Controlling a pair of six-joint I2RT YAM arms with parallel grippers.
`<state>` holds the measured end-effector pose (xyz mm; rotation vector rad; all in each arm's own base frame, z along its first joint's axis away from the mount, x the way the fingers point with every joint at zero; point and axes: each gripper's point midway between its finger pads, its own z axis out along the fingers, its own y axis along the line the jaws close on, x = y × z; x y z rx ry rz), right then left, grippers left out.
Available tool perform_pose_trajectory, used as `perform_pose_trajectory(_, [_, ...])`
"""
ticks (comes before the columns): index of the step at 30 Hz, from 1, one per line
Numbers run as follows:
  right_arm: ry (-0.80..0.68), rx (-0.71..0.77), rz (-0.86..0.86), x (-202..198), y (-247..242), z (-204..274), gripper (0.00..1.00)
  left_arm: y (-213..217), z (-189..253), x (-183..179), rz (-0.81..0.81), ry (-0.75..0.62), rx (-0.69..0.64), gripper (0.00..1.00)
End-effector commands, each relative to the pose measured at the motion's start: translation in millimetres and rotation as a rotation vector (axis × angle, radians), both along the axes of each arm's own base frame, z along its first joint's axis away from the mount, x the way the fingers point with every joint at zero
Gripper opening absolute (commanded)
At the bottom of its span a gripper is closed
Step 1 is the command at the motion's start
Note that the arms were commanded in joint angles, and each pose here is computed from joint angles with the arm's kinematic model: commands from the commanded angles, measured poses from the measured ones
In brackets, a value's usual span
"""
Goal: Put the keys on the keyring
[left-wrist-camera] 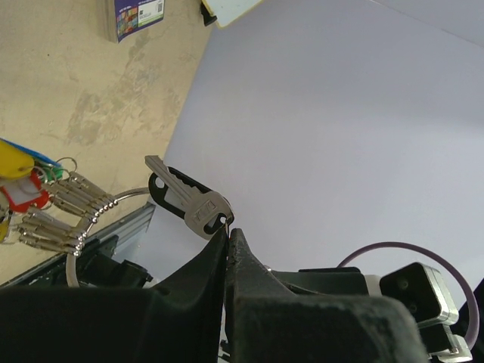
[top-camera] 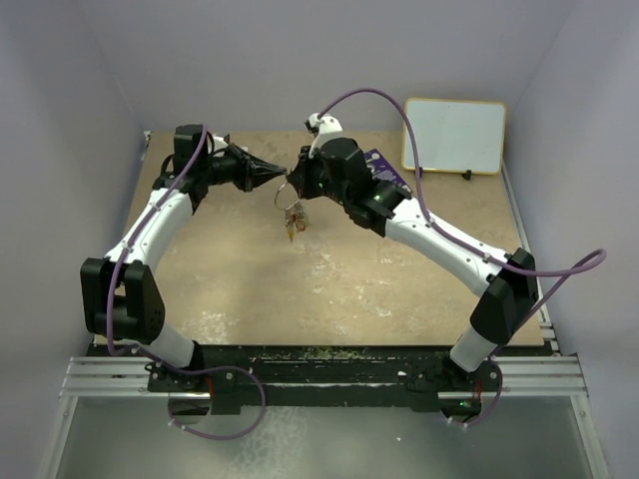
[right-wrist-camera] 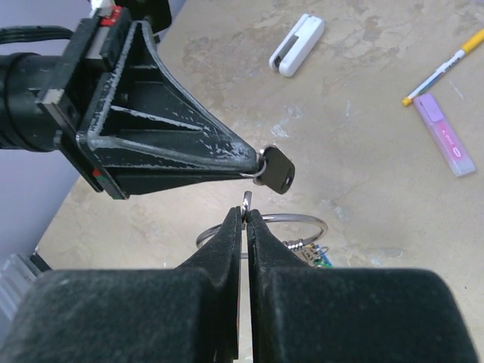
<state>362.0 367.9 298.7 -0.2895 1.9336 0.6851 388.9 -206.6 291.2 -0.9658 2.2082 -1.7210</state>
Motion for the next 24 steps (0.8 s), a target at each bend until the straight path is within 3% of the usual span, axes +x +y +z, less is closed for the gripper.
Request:
perform_pose_trajectory(1, [-0.175,0.100,0.072,-2,10,57,0.00,-1,24,-8,-0.021,-0.065,-0.052,0.04])
perform_pose_trajectory(6, [-0.266,0.107,0.172,-19,9,58,0.00,-4,26,-22,-0.139,-0.126,-0.061,0.04])
perform_pose_trajectory(10, [-0.251,0.081,0.254,-40,4,40,0.00,-5,23,-35,-0.237,-0.182,-0.090,0.04])
perform_pose_trajectory(17, [-0.315,0.100,0.207,-59,-29,65,0.00,-5,39,-52,-0.380,-0.316,-0.121,0.04])
perform_pose_trajectory(24, [-0.347,0.085,0.288,-70,-23,86,0.00,-5,46,-64,-0.450,-0.390,-0.130,0.04])
